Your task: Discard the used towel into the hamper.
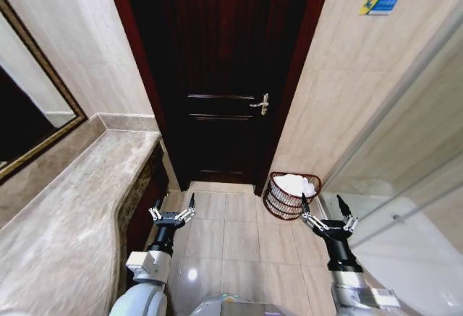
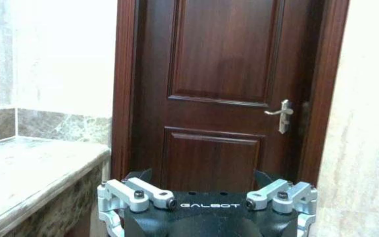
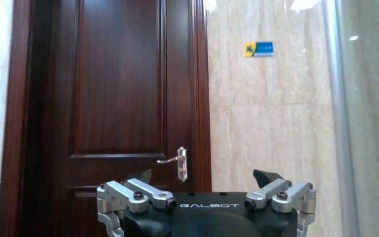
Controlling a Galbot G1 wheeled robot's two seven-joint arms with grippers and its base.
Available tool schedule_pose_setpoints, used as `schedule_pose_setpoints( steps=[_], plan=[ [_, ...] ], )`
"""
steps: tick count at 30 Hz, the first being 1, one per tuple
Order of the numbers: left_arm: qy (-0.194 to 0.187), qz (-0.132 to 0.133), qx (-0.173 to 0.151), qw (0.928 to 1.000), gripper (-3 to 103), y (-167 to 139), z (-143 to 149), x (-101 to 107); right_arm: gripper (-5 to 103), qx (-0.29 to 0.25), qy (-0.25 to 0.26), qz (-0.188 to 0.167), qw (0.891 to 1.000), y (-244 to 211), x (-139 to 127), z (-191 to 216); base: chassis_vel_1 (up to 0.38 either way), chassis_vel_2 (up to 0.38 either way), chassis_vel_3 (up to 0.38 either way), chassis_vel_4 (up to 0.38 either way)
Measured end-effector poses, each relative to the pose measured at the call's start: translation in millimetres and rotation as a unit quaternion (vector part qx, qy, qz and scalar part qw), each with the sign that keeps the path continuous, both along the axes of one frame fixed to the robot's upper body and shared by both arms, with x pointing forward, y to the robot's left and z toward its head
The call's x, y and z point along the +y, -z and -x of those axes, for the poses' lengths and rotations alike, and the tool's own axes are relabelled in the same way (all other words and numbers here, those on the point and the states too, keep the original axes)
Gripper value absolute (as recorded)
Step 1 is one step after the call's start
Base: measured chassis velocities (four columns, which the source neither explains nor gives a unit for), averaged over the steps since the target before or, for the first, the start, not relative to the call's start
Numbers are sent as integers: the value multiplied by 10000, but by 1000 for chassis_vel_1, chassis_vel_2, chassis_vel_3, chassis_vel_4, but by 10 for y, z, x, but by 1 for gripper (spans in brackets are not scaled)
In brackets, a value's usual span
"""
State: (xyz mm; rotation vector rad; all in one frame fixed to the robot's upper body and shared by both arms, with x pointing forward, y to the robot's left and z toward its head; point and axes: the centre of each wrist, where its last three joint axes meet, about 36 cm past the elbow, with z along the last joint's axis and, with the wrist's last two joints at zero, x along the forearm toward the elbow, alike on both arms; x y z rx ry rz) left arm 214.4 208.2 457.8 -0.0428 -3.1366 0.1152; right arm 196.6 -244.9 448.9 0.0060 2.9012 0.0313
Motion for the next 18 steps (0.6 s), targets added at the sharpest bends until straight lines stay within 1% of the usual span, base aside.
schedule_pose_setpoints(
  steps=[5, 9, 13, 18],
  plan=[
    [0, 0, 1, 10000, 100, 0, 1, 0, 100, 1, 0, 0, 10000, 0, 0, 1, 262, -263, -239, 252],
    [0, 0, 1, 10000, 100, 0, 1, 0, 100, 2, 0, 0, 10000, 0, 0, 1, 92, -158, -134, 140],
    [0, 0, -1, 10000, 100, 0, 0, 0, 100, 0, 0, 0, 10000, 0, 0, 0, 1, -11, -21, -3],
    [0, 0, -2, 10000, 100, 0, -1, 0, 100, -1, 0, 0, 10000, 0, 0, -1, -61, 87, 59, -63]
  ],
)
